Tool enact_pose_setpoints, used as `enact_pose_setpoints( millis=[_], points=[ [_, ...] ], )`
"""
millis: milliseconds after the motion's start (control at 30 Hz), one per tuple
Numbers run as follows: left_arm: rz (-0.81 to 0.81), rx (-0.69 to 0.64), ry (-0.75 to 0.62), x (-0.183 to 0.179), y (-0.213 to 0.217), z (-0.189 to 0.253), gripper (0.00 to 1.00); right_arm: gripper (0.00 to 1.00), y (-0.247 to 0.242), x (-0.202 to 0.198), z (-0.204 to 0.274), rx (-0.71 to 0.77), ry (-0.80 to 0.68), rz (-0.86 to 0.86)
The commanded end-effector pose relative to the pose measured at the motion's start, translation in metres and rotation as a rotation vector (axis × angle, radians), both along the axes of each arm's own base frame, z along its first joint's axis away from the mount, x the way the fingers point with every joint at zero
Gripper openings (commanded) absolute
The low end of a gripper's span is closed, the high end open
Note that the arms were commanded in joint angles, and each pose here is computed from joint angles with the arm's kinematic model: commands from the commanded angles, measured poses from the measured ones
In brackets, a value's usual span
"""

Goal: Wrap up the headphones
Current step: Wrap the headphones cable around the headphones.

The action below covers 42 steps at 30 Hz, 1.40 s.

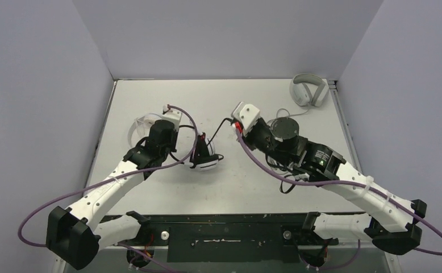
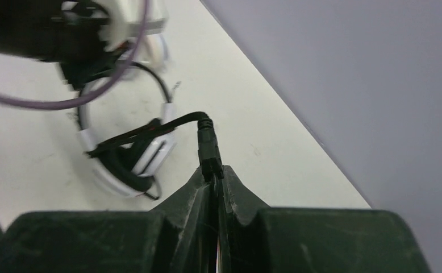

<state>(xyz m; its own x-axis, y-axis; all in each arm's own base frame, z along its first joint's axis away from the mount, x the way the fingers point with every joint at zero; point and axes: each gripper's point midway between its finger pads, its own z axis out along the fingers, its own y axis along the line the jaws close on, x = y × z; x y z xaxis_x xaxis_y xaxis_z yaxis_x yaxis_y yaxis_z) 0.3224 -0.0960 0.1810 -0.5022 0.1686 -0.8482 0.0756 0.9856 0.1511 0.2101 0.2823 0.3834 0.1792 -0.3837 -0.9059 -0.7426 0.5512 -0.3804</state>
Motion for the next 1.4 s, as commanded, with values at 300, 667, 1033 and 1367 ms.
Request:
enact_pose_setpoints(
  millis=[300,667,1033,1367],
  points=[
    [-0.575,-0.208,-0.113,-0.055,-0.096,0.065,0.00,0.00,-0.052,0.124,-0.025,0.224,0.258,-0.304],
    [-0.533,-0.686,-0.072,-0.064,-0.122,0.117,0.00,0.00,-0.076,0.148,-0.121,0.436,0.503,-0.350],
    [-0.297,-1.273,-0.125,-0.043,-0.110,0.194,0.00,0.01,-0.028,0.101,-0.166,0.670,0.631,-0.040],
    [0.059,-1.365,-0.290,-0.008,-0.062,0.174,0.00,0.02,0.030,0.045,-0.178,0.707,0.680,0.085]
  ],
)
